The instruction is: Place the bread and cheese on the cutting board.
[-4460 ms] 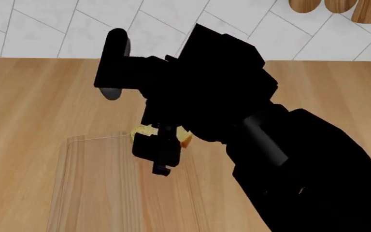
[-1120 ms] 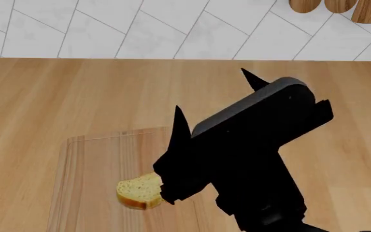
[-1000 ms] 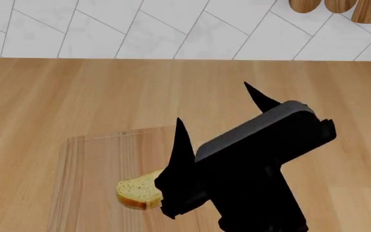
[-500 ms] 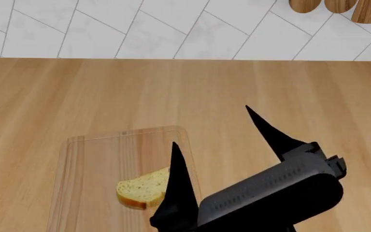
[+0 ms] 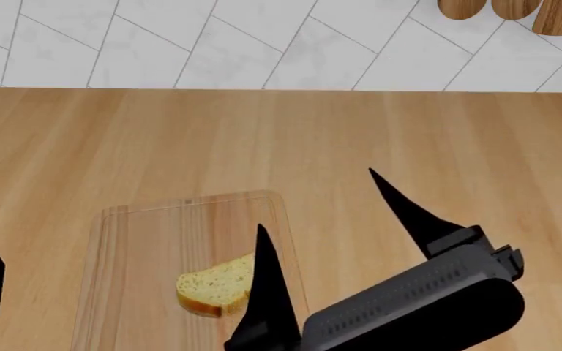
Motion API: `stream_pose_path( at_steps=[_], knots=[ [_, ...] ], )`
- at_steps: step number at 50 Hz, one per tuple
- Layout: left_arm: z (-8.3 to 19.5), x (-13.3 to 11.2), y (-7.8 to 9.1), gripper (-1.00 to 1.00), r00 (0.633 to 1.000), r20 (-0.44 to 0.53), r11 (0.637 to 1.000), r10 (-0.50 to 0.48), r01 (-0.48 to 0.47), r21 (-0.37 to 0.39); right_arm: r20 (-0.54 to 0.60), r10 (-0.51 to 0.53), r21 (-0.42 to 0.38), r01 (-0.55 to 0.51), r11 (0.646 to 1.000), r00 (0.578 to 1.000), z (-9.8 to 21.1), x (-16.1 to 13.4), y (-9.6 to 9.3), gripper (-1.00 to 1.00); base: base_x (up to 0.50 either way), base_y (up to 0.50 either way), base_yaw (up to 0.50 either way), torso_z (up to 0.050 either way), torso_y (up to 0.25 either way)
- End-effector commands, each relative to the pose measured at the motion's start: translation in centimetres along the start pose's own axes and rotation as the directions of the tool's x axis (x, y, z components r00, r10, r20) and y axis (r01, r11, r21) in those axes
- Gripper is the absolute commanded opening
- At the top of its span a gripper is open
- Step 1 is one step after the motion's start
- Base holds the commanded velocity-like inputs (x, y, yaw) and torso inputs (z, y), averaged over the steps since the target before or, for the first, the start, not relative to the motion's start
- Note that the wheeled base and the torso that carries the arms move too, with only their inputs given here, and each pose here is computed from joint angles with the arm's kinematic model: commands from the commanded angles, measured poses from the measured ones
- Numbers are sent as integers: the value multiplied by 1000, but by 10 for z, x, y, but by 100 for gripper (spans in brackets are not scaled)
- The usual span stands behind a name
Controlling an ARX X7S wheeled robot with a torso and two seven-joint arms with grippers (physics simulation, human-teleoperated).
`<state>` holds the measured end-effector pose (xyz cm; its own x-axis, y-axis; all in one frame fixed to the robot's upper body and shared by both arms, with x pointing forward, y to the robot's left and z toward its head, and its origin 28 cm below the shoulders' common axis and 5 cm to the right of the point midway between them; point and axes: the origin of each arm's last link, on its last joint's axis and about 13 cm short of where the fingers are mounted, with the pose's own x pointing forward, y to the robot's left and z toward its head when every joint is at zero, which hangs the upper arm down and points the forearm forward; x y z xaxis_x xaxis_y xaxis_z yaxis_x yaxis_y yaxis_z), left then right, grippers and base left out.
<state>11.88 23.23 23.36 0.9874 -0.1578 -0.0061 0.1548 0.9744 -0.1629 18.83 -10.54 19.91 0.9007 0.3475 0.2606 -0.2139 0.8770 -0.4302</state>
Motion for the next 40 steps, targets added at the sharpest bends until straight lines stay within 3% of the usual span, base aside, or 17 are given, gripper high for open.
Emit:
stream_pose_path(
  at_steps=[1,22,40],
  knots=[
    [-11,9,-1,100,999,-43,997,-31,28,-73,6,-7,19,7,1000,1000,-6,12,-2,100,0,0,0,0,0],
    [-33,16,5,100,997,-81,990,19,-30,-138,6,15,14,-15,1000,1000,-6,12,0,100,0,0,0,0,0],
    [-44,21,11,100,988,-135,986,72,-91,-143,4,22,16,-22,1000,1000,-7,13,1,100,0,0,0,0,0]
  ],
)
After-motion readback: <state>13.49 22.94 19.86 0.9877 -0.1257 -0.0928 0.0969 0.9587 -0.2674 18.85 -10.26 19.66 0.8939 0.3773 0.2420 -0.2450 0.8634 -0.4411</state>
